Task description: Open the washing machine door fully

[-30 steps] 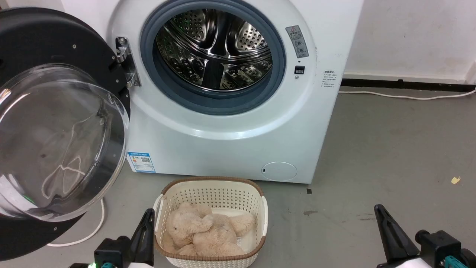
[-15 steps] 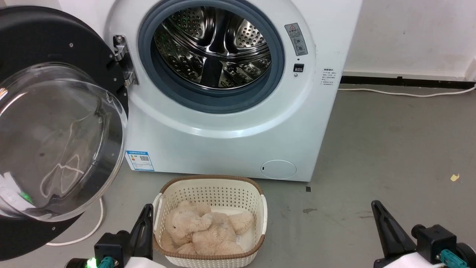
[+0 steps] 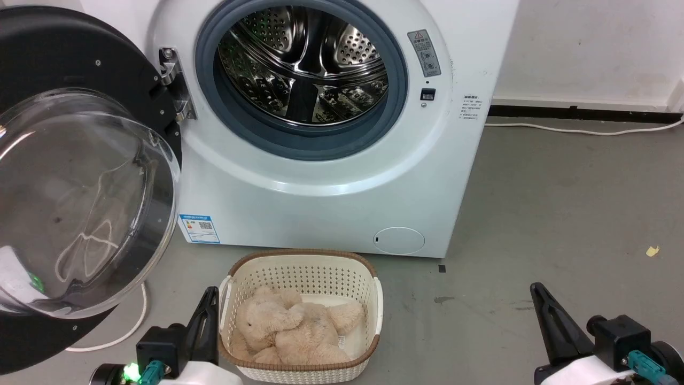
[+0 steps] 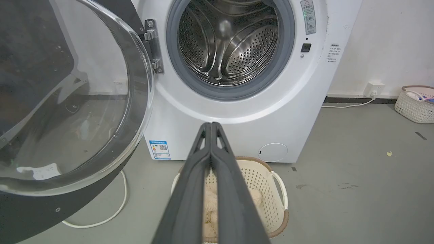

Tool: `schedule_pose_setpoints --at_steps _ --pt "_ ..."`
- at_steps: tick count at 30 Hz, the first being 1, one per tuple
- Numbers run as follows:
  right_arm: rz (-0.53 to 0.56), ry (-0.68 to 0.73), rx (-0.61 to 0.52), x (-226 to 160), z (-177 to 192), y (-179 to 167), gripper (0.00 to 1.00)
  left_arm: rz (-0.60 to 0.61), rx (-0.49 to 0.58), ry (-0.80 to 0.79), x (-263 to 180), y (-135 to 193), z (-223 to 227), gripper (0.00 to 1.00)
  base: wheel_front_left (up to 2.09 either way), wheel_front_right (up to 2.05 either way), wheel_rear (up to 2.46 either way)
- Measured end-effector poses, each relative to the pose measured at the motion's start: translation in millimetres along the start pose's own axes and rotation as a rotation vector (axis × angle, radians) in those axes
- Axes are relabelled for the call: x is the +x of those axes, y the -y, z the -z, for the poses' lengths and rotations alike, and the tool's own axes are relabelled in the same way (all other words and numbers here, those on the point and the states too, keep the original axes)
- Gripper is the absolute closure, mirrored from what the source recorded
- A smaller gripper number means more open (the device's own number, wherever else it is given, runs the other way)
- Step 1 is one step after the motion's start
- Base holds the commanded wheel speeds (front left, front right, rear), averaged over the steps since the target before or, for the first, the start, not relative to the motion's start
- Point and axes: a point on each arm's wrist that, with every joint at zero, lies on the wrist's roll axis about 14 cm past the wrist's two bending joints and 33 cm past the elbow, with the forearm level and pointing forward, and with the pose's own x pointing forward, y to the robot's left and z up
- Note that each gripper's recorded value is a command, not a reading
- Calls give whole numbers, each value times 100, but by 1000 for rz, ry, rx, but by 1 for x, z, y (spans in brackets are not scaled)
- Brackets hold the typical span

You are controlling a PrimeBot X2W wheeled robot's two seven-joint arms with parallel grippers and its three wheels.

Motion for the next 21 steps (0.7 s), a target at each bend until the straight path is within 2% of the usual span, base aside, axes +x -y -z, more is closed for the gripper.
schedule_pose_setpoints --at_steps 21 --pt "-7 -19 -12 6 1 -2 100 -9 24 -18 8 -2 2 100 0 0 0"
